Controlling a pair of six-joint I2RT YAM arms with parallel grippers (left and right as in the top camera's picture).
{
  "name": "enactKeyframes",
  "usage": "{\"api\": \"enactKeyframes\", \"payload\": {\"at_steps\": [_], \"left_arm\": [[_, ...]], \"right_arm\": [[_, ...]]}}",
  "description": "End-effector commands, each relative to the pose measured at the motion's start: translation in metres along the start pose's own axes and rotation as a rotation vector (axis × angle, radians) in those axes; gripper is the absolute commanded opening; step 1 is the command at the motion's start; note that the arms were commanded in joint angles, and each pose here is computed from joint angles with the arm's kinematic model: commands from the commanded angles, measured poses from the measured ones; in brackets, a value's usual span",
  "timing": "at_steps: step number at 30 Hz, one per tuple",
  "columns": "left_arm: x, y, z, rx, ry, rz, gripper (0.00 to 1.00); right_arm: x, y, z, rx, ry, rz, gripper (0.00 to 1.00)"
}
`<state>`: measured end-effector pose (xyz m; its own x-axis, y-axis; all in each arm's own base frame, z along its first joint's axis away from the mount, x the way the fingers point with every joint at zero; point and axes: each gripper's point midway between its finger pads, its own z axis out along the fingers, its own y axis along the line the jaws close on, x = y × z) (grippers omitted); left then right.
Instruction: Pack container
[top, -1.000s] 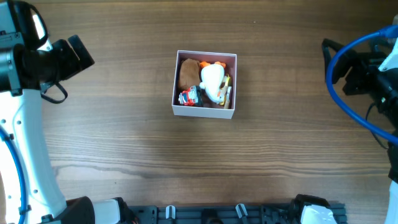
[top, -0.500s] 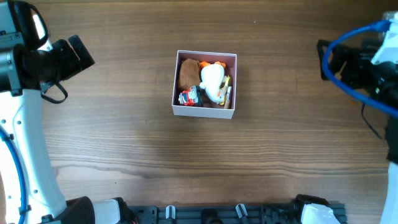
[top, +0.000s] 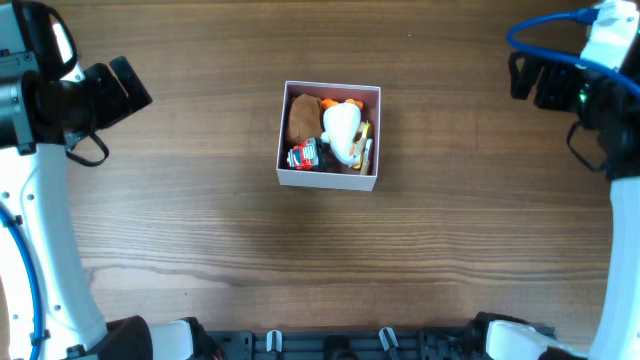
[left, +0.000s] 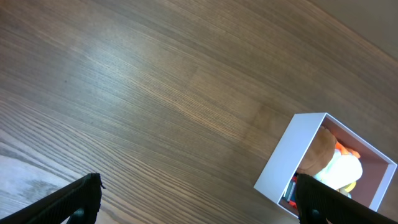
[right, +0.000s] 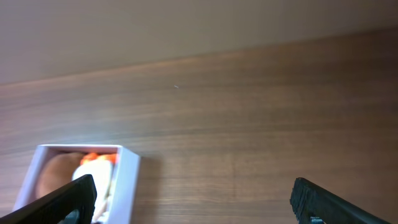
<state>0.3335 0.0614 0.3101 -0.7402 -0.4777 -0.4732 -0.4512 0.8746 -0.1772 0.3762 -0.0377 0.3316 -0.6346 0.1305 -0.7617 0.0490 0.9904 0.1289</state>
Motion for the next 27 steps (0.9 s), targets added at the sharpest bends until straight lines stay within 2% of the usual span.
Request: {"api": "enactKeyframes", "payload": {"at_steps": [1, 8, 11, 14, 20, 27], "left_arm": [[0.0, 0.001, -0.003, 0.001, -0.008, -0.012, 1.0], [0.0, 0.001, -0.003, 0.002, -0.008, -0.012, 1.0], [0.0, 0.001, -0.003, 0.002, -0.008, -0.012, 1.0], [0.0, 0.001, -0.003, 0.002, -0.008, -0.012, 1.0], [0.0, 0.001, -0.003, 0.002, -0.008, -0.012, 1.0], [0.0, 0.001, -0.003, 0.002, -0.008, -0.012, 1.0]], "right_arm": [[0.006, -0.012, 0.011, 0.06, 0.031, -0.01, 1.0], [0.003, 0.037, -0.033, -0.02, -0.069, -0.101, 1.0], [0.002, 0.058, -0.061, -0.022, -0.24, -0.182, 1.0], [0.011, 0.063, -0.07, -0.058, -0.347, -0.167, 1.0], [0.091, 0.048, -0.06, -0.068, -0.437, -0.141, 1.0], [0.174, 0.022, -0.026, -0.026, -0.414, -0.086, 1.0]]}}
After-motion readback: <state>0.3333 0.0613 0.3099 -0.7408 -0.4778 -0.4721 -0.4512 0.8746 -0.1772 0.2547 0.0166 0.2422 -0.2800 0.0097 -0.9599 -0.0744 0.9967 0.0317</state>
